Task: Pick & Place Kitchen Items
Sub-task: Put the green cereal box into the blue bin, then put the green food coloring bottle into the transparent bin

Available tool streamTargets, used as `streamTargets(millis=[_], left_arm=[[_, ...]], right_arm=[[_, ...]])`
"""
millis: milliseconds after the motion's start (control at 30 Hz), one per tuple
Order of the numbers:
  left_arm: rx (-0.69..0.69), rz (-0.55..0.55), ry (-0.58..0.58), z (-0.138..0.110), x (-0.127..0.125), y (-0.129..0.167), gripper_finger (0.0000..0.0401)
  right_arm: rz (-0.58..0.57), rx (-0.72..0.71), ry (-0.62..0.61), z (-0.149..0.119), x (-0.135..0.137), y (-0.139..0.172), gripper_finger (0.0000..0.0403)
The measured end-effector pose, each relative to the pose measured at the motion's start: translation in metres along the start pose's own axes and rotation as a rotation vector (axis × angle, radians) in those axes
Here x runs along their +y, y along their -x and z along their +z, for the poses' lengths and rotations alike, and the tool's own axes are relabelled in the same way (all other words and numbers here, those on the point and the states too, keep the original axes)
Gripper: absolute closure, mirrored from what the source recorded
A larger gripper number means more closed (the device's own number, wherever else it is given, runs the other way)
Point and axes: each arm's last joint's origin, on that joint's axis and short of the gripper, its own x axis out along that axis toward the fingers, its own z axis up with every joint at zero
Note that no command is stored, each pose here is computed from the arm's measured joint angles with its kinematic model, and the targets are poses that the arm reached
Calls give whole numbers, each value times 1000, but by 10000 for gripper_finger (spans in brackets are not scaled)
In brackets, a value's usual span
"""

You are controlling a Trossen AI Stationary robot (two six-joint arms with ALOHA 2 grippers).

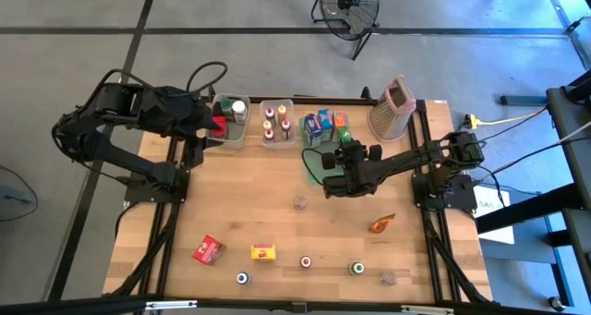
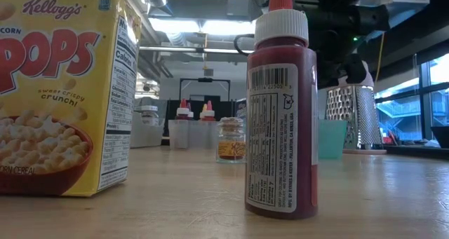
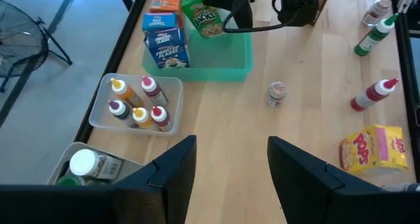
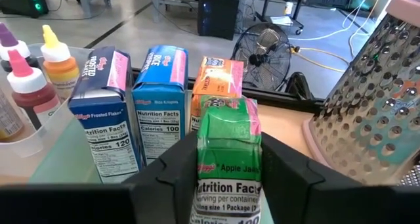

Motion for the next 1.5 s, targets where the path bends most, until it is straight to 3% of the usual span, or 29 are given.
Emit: streamTargets(millis=[300, 633, 800, 967, 1133, 1267, 1500], left_arm=[[0, 0, -11, 0, 0, 0, 219], [0, 0, -27, 0, 0, 0, 219], [0, 0, -27, 0, 0, 0, 219], [0, 0, -26, 0, 0, 0, 219], [0, 0, -24, 0, 0, 0, 219], [1, 0, -16, 0, 0, 0, 219], [9, 1, 18, -4, 1, 4, 219]], right_arm=[[1, 6, 1, 0, 0, 0, 210], [20, 5, 14, 6, 5, 5, 199], [37, 6, 111, 27, 17, 13, 199], [90, 102, 269, 59, 30, 25, 198], [217, 235, 395, 98, 41, 41, 198], [393, 321, 470, 128, 49, 60, 198], [698, 459, 438, 166, 55, 90, 198]])
